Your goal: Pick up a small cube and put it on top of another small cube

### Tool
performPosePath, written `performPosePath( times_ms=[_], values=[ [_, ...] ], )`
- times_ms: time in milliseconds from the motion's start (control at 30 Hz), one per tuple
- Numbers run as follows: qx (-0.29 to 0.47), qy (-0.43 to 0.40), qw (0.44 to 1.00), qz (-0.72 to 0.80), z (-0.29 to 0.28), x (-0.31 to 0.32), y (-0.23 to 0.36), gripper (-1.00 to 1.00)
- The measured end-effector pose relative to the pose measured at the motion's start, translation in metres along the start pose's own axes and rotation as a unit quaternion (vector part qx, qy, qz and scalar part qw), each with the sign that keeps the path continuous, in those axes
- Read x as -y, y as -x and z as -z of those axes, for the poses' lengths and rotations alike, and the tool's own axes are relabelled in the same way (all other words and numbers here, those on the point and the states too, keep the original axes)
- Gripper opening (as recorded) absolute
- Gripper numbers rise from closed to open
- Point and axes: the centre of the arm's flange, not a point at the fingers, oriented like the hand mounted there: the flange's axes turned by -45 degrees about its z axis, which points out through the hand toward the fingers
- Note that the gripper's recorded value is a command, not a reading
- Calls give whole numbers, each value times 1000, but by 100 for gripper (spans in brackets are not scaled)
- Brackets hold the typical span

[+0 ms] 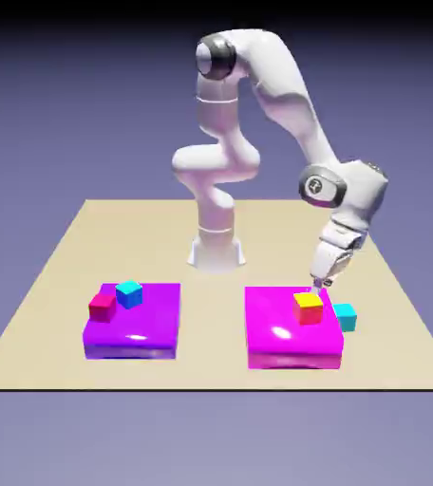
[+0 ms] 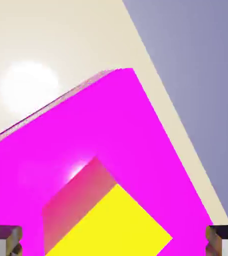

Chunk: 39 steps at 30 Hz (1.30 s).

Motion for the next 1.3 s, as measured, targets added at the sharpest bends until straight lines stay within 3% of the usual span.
performPosePath(
  times_ms=[267,600,833,900,967,1000,1067,1167,1300],
  values=[
    [89,49,983,154,-9,85,-64,0],
    [148,119,944,271,0,176,-121,0],
    [277,58,916,284,-39,166,-127,0],
    [287,50,913,284,-43,164,-126,0],
    [288,51,913,284,-84,159,-114,0],
    [287,50,913,284,-102,157,-107,-100],
    [287,50,913,284,-102,157,-107,-100],
    [288,48,914,283,-42,162,-125,-100],
    [315,9,920,232,-23,83,-107,-100]
  ],
)
